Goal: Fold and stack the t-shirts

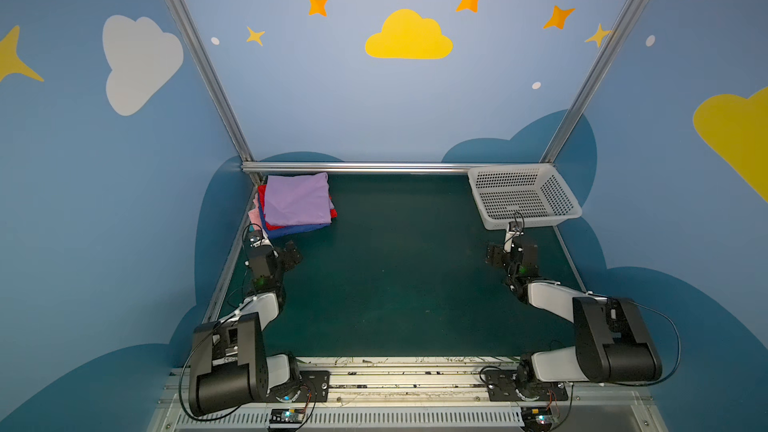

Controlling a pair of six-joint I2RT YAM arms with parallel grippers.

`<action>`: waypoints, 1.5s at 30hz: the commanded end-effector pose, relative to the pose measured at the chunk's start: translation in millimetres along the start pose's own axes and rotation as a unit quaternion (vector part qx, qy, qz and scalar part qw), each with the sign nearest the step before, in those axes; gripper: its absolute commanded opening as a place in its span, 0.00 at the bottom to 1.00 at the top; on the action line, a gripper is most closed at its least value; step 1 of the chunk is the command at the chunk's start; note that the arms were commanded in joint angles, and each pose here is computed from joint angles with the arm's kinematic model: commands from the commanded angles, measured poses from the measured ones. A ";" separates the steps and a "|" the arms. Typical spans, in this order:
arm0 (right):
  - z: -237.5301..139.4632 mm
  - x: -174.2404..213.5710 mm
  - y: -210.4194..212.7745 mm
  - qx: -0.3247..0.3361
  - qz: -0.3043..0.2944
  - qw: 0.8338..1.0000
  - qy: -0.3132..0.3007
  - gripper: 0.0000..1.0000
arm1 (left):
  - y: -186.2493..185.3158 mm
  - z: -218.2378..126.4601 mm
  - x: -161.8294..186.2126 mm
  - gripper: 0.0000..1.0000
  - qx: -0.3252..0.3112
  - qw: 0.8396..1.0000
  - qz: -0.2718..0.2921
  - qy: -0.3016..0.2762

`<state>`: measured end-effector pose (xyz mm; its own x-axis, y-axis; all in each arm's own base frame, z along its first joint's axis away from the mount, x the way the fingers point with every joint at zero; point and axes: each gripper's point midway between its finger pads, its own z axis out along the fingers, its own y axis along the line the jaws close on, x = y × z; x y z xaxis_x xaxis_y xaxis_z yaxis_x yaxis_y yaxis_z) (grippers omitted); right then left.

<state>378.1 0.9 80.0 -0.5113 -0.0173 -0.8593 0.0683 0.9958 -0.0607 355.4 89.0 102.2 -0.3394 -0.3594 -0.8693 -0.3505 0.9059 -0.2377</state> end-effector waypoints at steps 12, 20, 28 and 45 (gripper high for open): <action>6.4 -10.9 25.5 -0.105 0.019 0.994 0.025 0.91 | -11.3 -14.4 -3.3 1.00 0.041 0.999 0.012 -0.030; 6.4 -11.1 24.8 -0.104 0.020 0.994 0.024 0.91 | -11.8 -69.7 7.3 1.00 0.053 0.995 0.011 -0.089; 6.3 -11.0 24.7 -0.103 0.020 0.994 0.024 0.91 | -19.7 -43.9 5.9 1.00 0.069 0.994 -0.026 -0.083; 6.7 -11.5 24.4 -0.102 0.020 0.994 0.024 0.91 | -85.2 20.8 36.3 1.00 0.167 0.981 0.096 0.033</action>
<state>387.9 24.9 79.8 -0.5583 0.0138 -0.8296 -0.0874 0.9933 0.0754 396.6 4.3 92.7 -0.3815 -0.2096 -0.9003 0.0285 0.9708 -0.2381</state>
